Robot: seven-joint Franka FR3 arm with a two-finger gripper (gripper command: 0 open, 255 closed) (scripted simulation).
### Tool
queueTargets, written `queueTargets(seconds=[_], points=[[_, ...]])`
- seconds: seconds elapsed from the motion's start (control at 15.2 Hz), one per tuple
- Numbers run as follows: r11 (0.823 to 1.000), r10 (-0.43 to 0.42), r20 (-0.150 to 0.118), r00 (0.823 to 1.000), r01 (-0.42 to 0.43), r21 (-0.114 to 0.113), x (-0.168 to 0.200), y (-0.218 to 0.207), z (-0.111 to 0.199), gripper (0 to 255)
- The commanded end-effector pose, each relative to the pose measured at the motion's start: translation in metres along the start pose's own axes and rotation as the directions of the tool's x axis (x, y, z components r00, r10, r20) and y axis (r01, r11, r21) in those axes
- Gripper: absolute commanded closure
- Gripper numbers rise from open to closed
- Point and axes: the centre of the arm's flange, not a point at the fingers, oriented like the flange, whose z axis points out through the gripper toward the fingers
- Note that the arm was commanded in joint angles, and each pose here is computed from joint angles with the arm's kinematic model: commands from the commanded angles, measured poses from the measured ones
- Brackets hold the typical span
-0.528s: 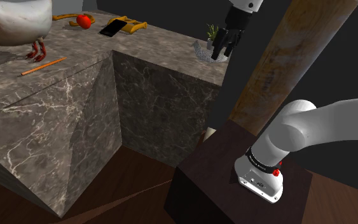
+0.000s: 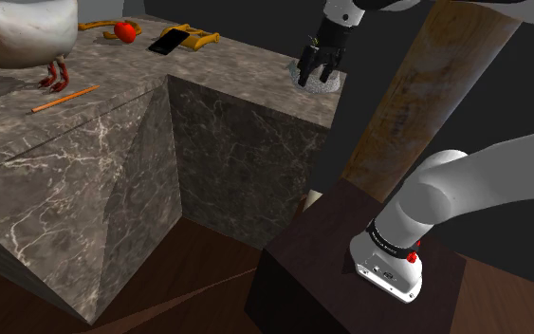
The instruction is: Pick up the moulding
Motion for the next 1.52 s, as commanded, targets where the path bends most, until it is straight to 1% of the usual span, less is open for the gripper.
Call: queueTargets(seconds=[0.0, 0.33, 0.73, 1.06, 1.45], points=[[0.999, 0.036, -0.022, 0.999, -0.036, -0.017, 0.018, 0.010, 0.009, 0], [0.990, 0.122, -0.072, 0.990, -0.126, -0.057, 0.065, 0.034, 0.033, 0], [0.967, 0.220, -0.136, 0.966, -0.234, -0.098, 0.119, 0.070, 0.057, 0], [0.938, 0.297, -0.192, 0.935, -0.324, -0.126, 0.161, 0.105, 0.074, 0], [0.893, 0.379, -0.258, 0.889, -0.424, -0.151, 0.207, 0.150, 0.088, 0]])
